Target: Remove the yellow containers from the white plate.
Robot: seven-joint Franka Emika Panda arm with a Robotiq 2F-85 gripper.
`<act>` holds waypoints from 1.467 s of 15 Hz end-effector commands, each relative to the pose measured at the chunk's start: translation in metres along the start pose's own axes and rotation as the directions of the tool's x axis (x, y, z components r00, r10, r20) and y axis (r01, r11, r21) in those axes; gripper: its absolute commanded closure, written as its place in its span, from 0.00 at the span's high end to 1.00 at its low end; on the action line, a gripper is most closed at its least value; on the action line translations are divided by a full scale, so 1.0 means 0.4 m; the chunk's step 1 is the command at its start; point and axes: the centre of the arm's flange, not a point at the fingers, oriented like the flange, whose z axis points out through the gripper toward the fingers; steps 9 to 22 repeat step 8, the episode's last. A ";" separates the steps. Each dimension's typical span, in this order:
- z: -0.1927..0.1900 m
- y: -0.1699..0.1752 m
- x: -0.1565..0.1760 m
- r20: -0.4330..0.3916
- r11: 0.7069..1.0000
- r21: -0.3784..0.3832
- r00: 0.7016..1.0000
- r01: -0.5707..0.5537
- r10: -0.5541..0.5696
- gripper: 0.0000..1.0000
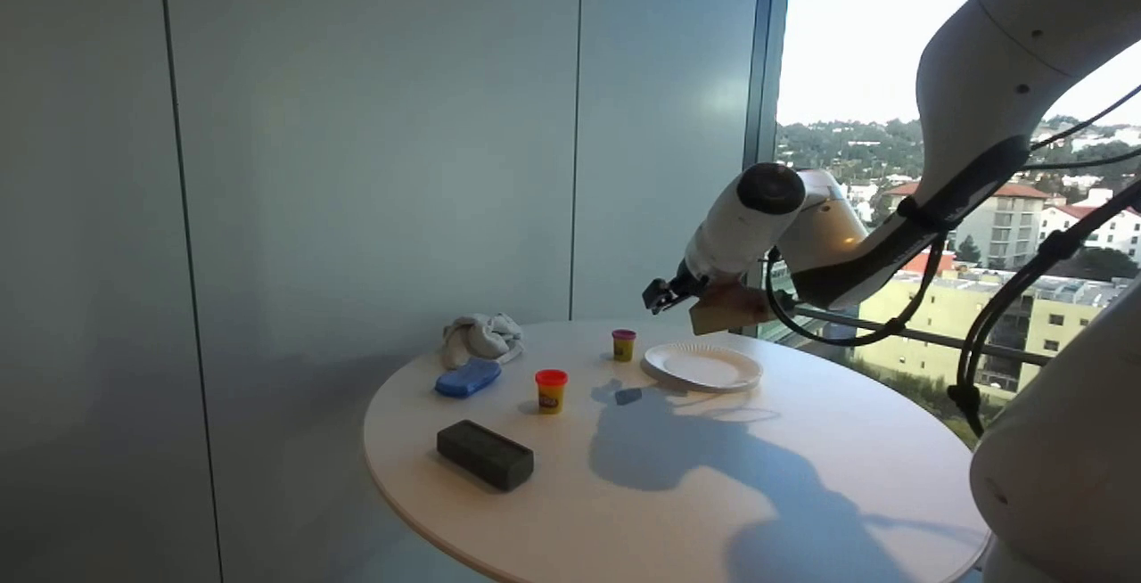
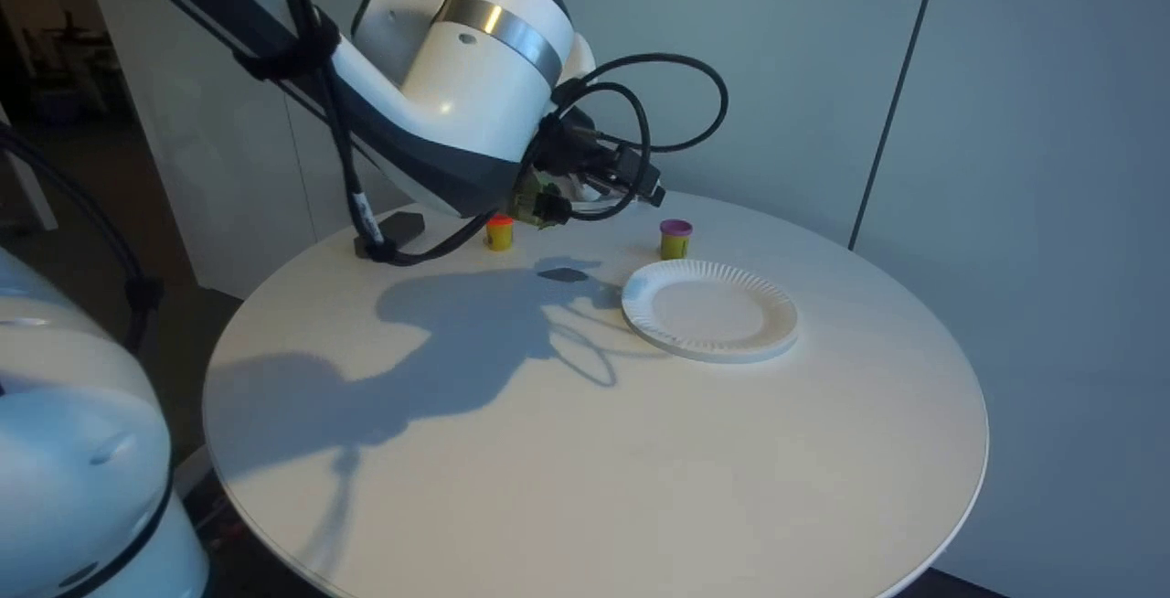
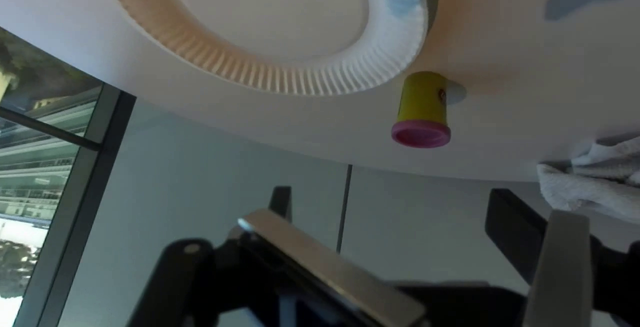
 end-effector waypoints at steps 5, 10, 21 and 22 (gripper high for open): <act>-0.095 0.124 -0.096 0.161 0.945 0.273 0.960 0.179 -0.228 1.00; 0.007 0.086 -0.217 0.161 0.950 0.255 0.961 0.181 -0.226 1.00; 0.007 0.086 -0.217 0.161 0.950 0.255 0.961 0.181 -0.226 1.00; 0.007 0.086 -0.217 0.161 0.950 0.255 0.961 0.181 -0.226 1.00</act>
